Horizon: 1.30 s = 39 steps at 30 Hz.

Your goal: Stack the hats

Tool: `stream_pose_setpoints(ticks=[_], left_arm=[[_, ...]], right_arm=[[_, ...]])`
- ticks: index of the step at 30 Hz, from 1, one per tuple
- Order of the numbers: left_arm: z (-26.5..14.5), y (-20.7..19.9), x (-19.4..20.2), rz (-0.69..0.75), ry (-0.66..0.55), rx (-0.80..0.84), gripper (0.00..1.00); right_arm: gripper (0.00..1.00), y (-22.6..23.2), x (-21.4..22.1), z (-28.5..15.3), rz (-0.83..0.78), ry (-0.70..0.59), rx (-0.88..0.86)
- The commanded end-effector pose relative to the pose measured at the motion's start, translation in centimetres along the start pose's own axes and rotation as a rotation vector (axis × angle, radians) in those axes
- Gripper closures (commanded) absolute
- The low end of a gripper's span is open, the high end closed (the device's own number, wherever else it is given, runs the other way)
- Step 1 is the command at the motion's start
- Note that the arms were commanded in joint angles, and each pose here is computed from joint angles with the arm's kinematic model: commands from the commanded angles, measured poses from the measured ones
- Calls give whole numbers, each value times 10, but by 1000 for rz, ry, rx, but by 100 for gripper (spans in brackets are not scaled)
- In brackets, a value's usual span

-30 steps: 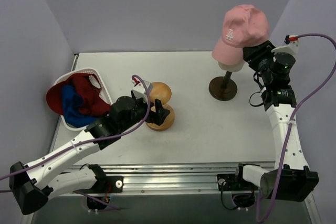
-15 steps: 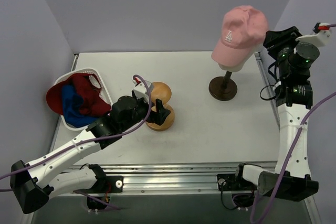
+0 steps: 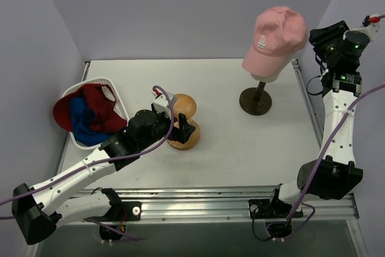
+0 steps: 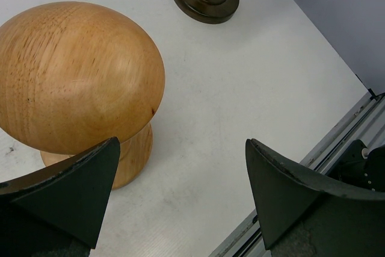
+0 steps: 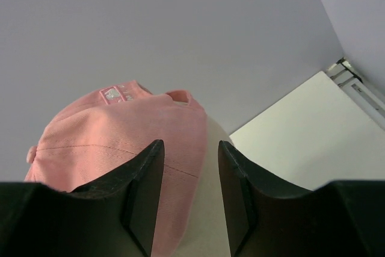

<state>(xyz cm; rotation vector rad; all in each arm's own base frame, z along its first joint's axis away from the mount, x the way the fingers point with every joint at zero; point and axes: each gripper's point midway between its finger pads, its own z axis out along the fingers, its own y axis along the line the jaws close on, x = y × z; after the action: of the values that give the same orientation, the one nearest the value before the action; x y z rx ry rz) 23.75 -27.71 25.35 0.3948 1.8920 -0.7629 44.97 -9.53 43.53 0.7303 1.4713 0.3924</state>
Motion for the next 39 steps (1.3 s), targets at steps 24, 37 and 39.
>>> stream_pose_setpoints(ticks=[24,37,39], left_arm=[[4,-8,-17,7,-52,24,6],[4,-9,-18,7,-53,26,6],[4,-8,-17,8,-49,25,6]], right_arm=[[64,51,-10,-27,5,-65,-279],[78,40,4,-19,2,-44,-240],[86,39,3,-18,4,-45,-235]])
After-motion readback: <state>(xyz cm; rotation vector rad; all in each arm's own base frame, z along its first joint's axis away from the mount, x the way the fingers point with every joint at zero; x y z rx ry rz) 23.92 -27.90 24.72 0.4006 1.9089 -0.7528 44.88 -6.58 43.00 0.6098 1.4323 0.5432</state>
